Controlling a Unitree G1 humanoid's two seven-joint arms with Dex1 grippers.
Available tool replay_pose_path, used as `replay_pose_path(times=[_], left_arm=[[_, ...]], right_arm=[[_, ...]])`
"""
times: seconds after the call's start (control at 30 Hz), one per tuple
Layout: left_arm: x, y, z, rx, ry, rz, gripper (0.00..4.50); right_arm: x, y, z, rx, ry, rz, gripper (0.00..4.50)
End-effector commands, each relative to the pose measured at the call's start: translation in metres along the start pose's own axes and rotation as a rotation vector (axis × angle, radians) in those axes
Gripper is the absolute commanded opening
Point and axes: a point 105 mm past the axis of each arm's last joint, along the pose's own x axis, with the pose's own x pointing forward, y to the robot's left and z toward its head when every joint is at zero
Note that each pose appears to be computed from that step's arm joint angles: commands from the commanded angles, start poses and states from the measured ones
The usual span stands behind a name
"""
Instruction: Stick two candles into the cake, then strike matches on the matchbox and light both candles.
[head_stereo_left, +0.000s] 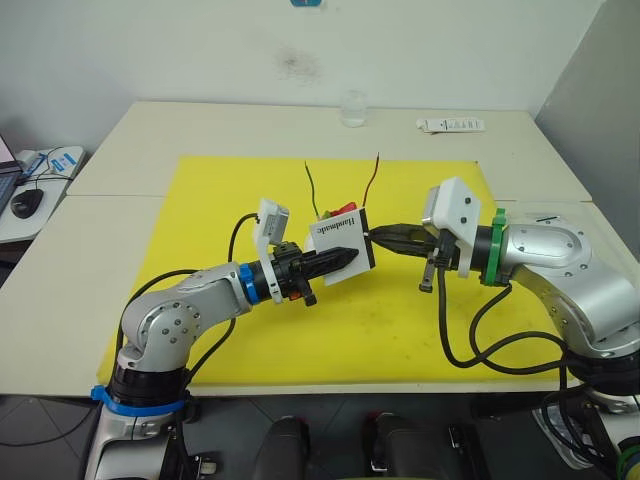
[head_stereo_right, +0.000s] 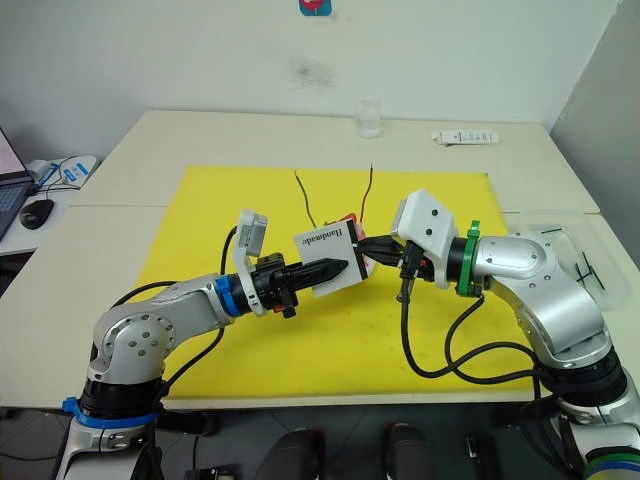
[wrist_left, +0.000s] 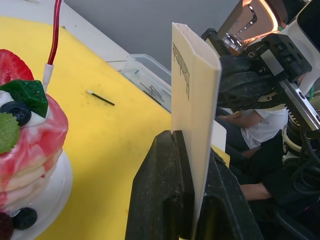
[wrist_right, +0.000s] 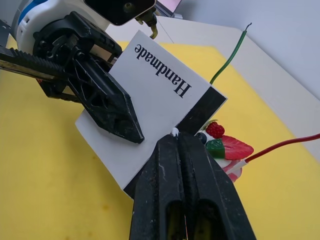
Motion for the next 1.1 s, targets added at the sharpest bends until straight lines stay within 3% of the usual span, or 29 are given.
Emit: replay_pose_path(times=[0.03,0.33,0.4,0.5,0.57,0.67,0.87,1.1], left_arm=[[0.001,-0.011,0.011,0.032,-0.032,-0.047,0.00],[0.000,-0.012,0.013,0.034,-0.040,-0.055,0.00],[0.000,-0.011,0.017,0.033,-0.058,-0.056,0.00],[0.001,-0.009,0.029,0.038,-0.093,-0.055,0.00],[0.000,-0.005,0.039,0.029,-0.124,-0.046,0.00],[-0.005,0.001,0.044,0.026,-0.136,-0.031,0.00],[-0.005,-0.004,0.029,0.005,-0.095,-0.056,0.00],[0.000,-0.009,0.029,-0.005,-0.096,-0.084,0.00]], right_arm=[[0.001,-0.003,0.008,-0.043,-0.019,-0.013,0.06],[0.004,0.000,0.006,-0.046,-0.020,0.003,0.06],[0.005,0.027,-0.011,-0.057,0.068,0.148,0.06],[-0.036,0.088,-0.057,-0.085,0.333,0.535,0.06],[-0.066,0.090,-0.063,-0.047,0.413,0.596,0.06],[-0.077,0.052,-0.038,0.002,0.361,0.448,0.06],[-0.055,-0.016,0.013,-0.048,0.144,0.149,0.06],[-0.025,-0.018,0.023,-0.168,0.029,0.054,0.06]])
